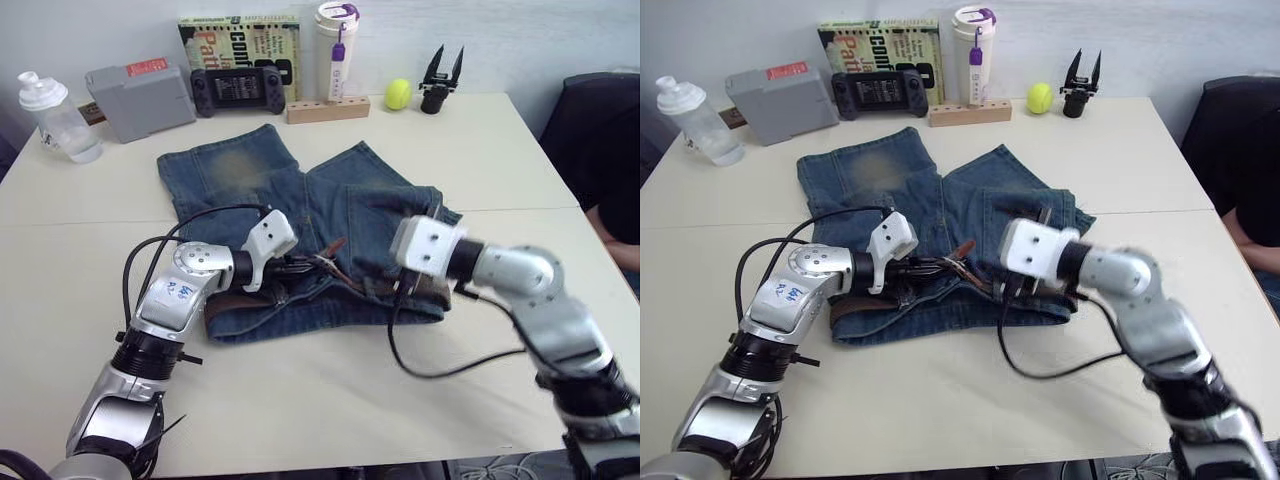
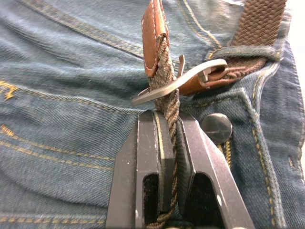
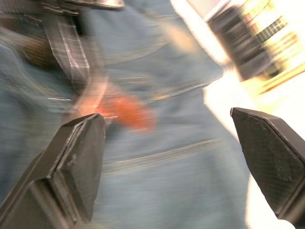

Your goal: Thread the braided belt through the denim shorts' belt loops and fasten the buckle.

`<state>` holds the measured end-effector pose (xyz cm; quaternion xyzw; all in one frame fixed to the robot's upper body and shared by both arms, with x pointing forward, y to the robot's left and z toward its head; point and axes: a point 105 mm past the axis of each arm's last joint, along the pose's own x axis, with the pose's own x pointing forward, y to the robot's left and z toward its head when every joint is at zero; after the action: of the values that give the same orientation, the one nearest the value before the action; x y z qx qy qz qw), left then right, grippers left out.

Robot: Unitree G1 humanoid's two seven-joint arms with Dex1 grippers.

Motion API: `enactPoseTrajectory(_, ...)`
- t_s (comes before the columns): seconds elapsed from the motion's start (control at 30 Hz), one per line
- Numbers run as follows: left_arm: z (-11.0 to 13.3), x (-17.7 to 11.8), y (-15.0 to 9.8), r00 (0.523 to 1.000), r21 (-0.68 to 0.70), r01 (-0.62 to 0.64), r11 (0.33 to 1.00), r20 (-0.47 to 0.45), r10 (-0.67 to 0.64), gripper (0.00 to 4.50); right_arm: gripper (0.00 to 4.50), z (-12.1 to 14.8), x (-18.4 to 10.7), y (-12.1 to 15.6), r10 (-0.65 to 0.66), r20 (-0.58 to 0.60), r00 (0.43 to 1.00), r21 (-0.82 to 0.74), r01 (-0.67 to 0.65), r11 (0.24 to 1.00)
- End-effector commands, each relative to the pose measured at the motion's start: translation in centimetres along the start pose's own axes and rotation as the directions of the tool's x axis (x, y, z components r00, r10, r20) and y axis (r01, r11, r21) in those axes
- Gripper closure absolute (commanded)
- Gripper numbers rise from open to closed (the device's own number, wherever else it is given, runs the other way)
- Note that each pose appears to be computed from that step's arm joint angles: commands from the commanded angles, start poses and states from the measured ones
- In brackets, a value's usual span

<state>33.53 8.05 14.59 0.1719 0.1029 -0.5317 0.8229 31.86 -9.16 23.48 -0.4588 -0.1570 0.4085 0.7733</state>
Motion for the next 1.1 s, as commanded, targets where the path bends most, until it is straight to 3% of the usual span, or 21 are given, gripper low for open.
enactPoseTrajectory(0.03,2.7,0.5,-1.7,0.996,0.105,0.065,0.992,0.061,-0.071,4.50,0.02,-0.7,1.0,1.2,0.086,-0.002,0.996,-0.105,-0.086,0.991)
enactPoseTrajectory(0.13,3.6,0.5,-2.2,0.993,0.153,0.084,0.985,0.065,-0.095,4.50,0.02,-1.4,1.4,2.1,0.155,-0.013,0.988,-0.167,-0.154,0.974)
enactPoseTrajectory(0.37,3.6,0.2,-1.9,0.996,0.231,0.075,0.970,0.027,-0.083,4.50,0.02,-1.9,1.6,1.5,0.179,-0.012,0.984,-0.207,-0.178,0.962)
enactPoseTrajectory(0.47,3.3,0.2,-2.0,0.996,0.243,0.081,0.967,0.016,-0.087,4.50,0.75,-1.6,1.7,1.4,0.184,0.002,0.983,-0.211,-0.179,0.961)
enactPoseTrajectory(0.57,3.2,0.2,-2.0,0.996,0.251,0.079,0.965,0.013,-0.085,4.50,2.07,-1.2,1.5,1.6,0.205,0.024,0.978,-0.212,-0.196,0.957)
enactPoseTrajectory(0.6,3.4,0.3,-1.9,0.996,0.239,0.076,0.968,0.026,-0.084,4.50,2.27,-1.0,1.4,1.8,0.215,0.033,0.976,-0.211,-0.204,0.956)
enactPoseTrajectory(0.63,3.7,0.3,-1.9,0.996,0.221,0.070,0.973,0.044,-0.082,4.50,2.89,-0.8,1.3,1.9,0.226,0.041,0.973,-0.207,-0.213,0.955)
enactPoseTrajectory(0.7,4.1,0.3,-1.7,0.995,0.208,0.061,0.976,0.061,-0.075,4.50,3.34,-0.7,1.2,2.3,0.245,0.055,0.968,-0.189,-0.231,0.954)
enactPoseTrajectory(0.73,4.0,0.4,-1.7,0.996,0.213,0.057,0.975,0.057,-0.071,4.50,3.91,-0.7,1.2,2.4,0.255,0.060,0.965,-0.185,-0.240,0.953)
enactPoseTrajectory(0.77,3.9,0.4,-1.6,0.997,0.217,0.050,0.975,0.050,-0.062,4.50,3.91,-0.7,1.1,2.6,0.262,0.063,0.963,-0.183,-0.247,0.952)
enactPoseTrajectory(0.8,3.8,0.4,-1.5,0.997,0.219,0.045,0.975,0.045,-0.056,4.50,4.35,-0.7,1.1,2.6,0.267,0.065,0.962,-0.183,-0.251,0.950)
enactPoseTrajectory(0.87,3.7,0.2,-1.0,0.999,0.213,0.023,0.977,0.038,-0.032,4.50,4.44,-0.6,1.1,2.7,0.275,0.067,0.959,-0.187,-0.258,0.948)
enactPoseTrajectory(1.1,4.9,-2.4,0.0,0.995,0.082,0.050,0.995,0.084,-0.057,1.73,4.50,-1.4,0.3,2.4,0.309,0.026,0.951,-0.233,-0.294,0.927)
